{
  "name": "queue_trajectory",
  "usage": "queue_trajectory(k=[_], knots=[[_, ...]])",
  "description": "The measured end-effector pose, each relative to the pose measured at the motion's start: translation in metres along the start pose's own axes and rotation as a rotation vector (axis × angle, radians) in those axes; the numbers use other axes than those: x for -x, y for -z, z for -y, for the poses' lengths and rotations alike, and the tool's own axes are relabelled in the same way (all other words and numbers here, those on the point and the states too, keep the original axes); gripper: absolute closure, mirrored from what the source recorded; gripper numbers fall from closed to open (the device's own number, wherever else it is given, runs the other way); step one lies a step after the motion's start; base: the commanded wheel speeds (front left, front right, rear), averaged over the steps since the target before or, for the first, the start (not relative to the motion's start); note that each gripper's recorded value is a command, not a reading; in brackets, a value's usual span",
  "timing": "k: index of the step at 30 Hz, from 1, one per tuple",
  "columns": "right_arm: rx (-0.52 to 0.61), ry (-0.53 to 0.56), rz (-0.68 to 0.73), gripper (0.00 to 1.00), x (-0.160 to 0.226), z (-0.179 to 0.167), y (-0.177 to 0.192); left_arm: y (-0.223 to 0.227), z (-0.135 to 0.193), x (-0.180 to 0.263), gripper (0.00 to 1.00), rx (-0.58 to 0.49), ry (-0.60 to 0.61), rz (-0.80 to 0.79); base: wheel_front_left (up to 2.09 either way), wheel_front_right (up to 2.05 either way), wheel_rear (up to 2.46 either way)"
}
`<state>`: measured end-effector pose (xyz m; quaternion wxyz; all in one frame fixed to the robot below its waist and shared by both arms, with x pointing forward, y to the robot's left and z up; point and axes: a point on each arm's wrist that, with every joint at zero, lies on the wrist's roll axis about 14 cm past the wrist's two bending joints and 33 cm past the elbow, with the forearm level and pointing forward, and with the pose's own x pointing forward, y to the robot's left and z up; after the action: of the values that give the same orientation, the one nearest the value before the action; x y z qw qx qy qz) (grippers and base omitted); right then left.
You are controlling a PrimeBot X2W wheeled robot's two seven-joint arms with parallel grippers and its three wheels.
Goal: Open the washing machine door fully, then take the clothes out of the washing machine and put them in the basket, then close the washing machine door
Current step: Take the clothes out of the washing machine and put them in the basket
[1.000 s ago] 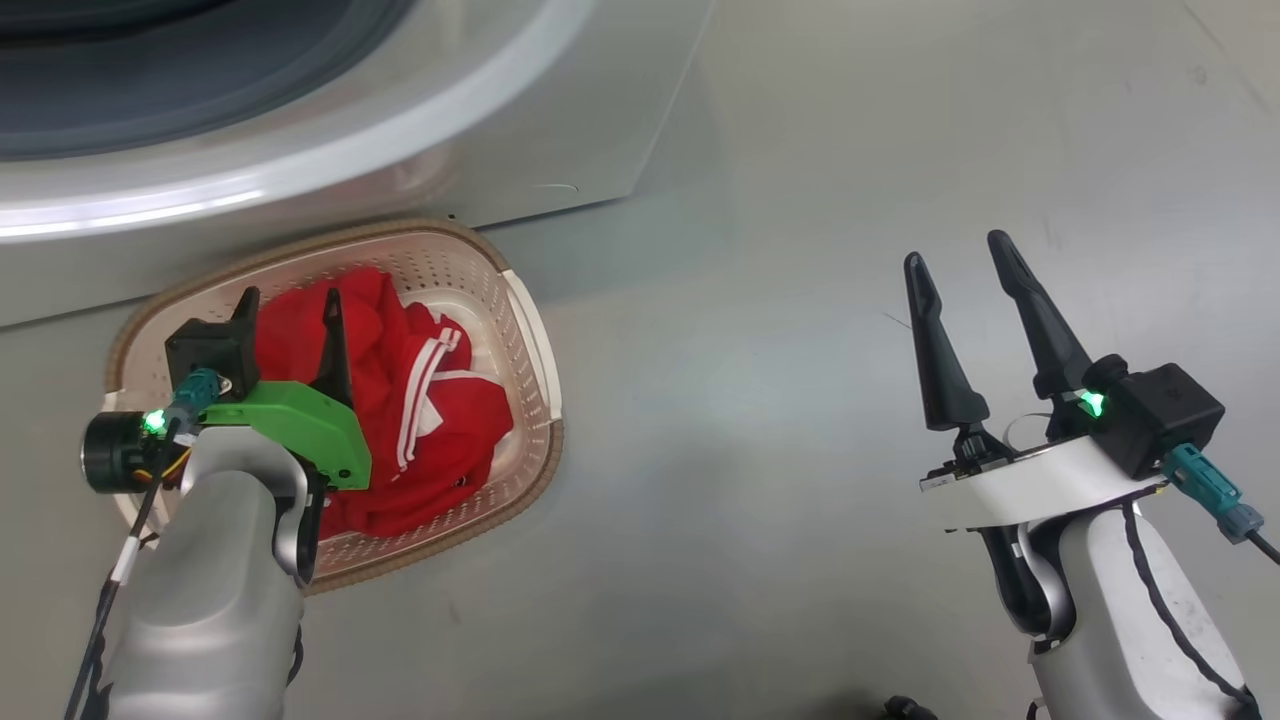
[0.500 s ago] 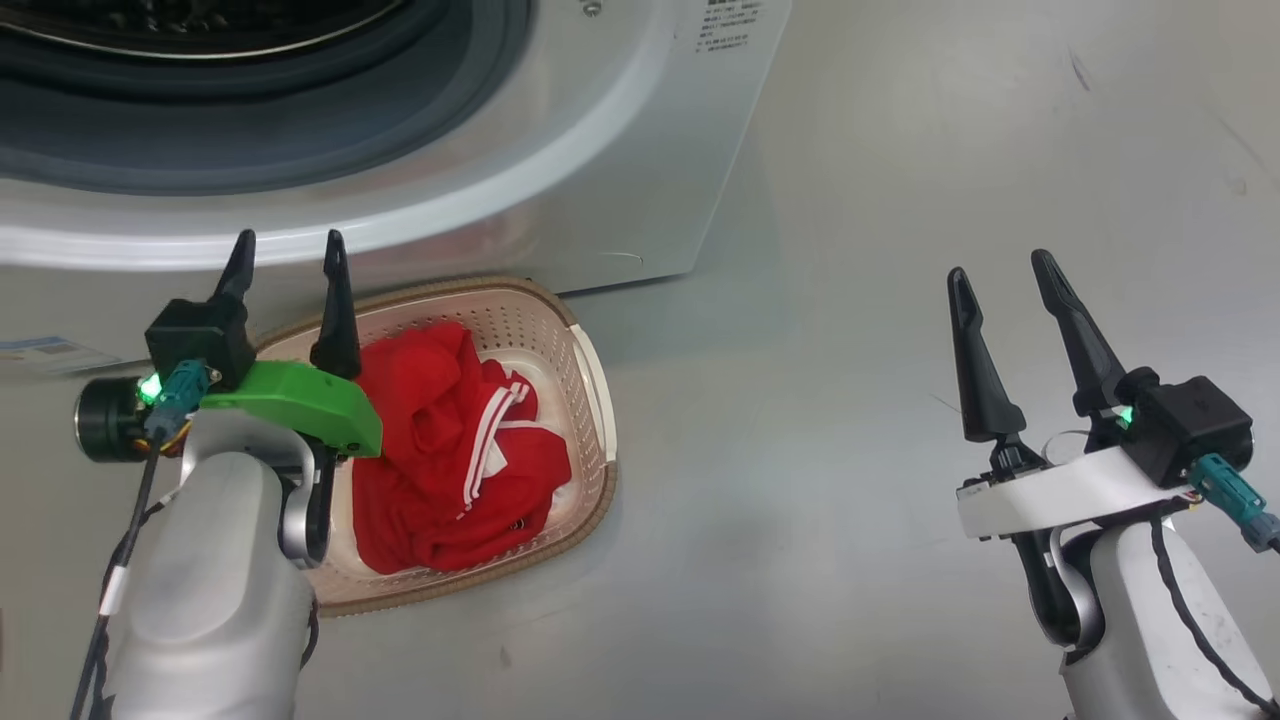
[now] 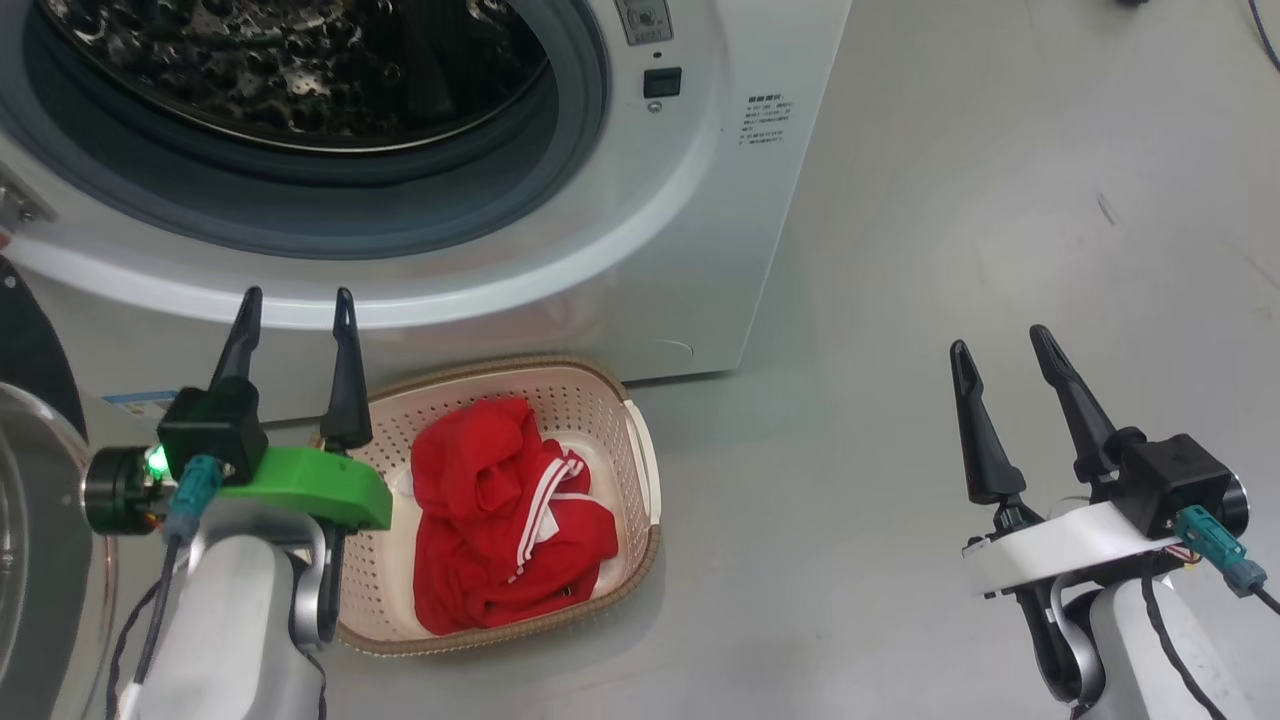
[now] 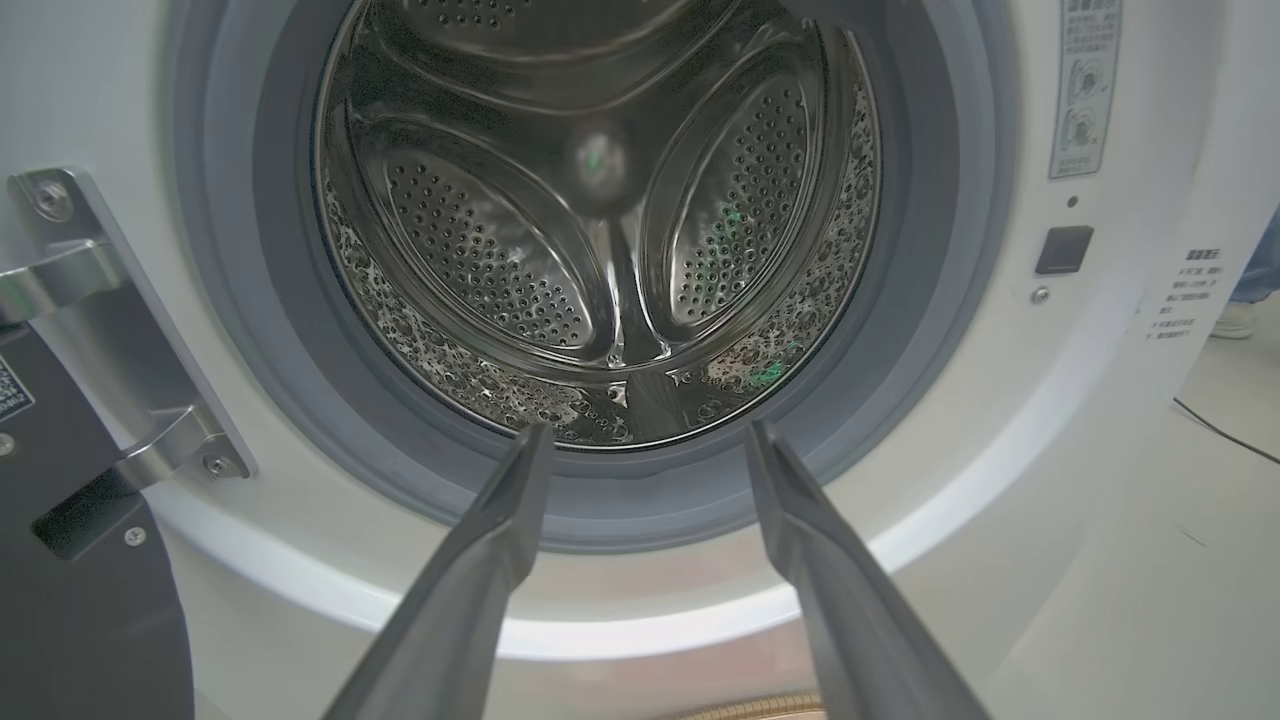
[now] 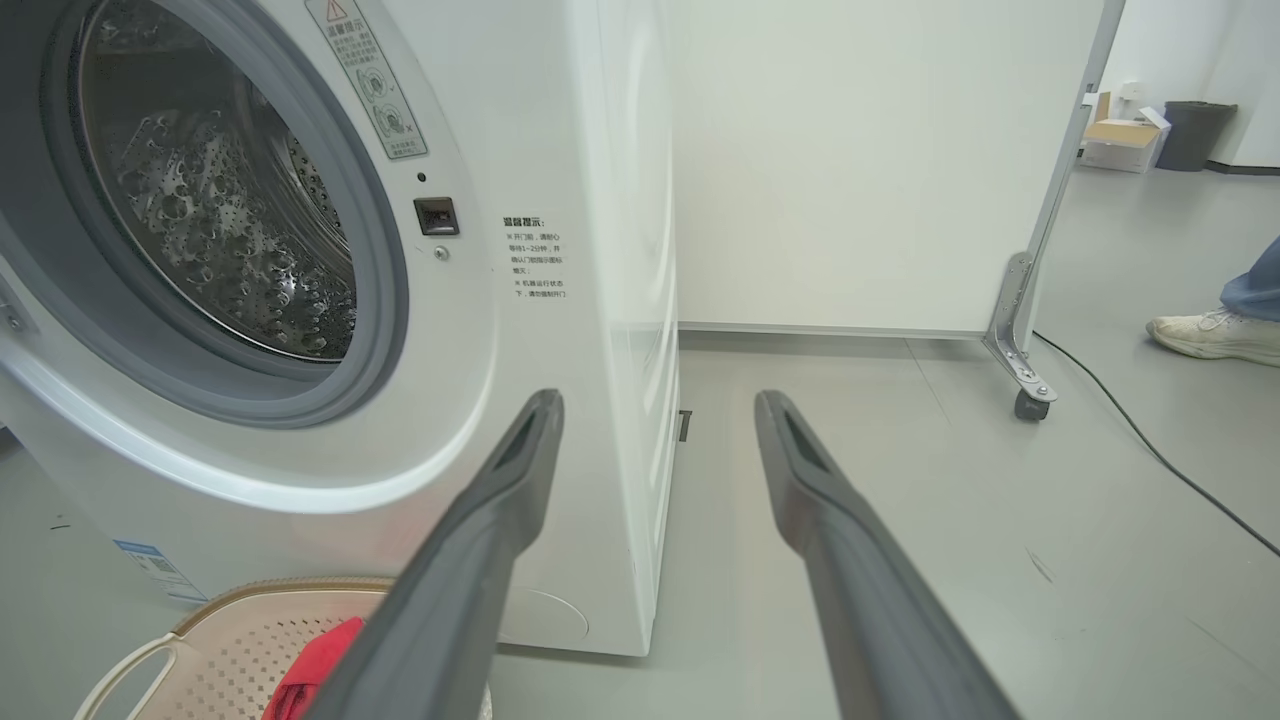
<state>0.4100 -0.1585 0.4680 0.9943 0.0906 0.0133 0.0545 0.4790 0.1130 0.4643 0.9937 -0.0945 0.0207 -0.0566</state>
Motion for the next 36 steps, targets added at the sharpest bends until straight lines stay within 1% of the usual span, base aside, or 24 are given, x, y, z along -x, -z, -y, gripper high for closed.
queue_trajectory(k=[6,12,21,28,36], knots=[[0.003,-0.019,0.022,0.0,0.013,-0.01,-0.01,-0.001,-0.002,0.037,0.0,-0.011,-0.012,-0.009,0.0,0.0,0.0],[0.0,-0.022,0.024,0.0,0.031,-0.016,-0.012,-0.003,-0.006,0.07,0.0,-0.011,-0.033,-0.01,0.0,0.0,0.0],[-0.007,-0.04,0.042,0.0,0.05,-0.028,-0.017,-0.008,-0.003,0.106,0.0,-0.009,-0.038,0.008,0.0,0.0,0.0],[-0.007,-0.034,0.053,0.0,0.06,-0.03,-0.02,-0.01,-0.001,0.123,0.0,-0.003,-0.041,0.018,0.0,0.0,0.0],[-0.007,-0.027,0.066,0.0,0.062,-0.031,-0.025,-0.015,0.001,0.13,0.0,0.004,-0.038,0.035,0.0,0.0,0.0]])
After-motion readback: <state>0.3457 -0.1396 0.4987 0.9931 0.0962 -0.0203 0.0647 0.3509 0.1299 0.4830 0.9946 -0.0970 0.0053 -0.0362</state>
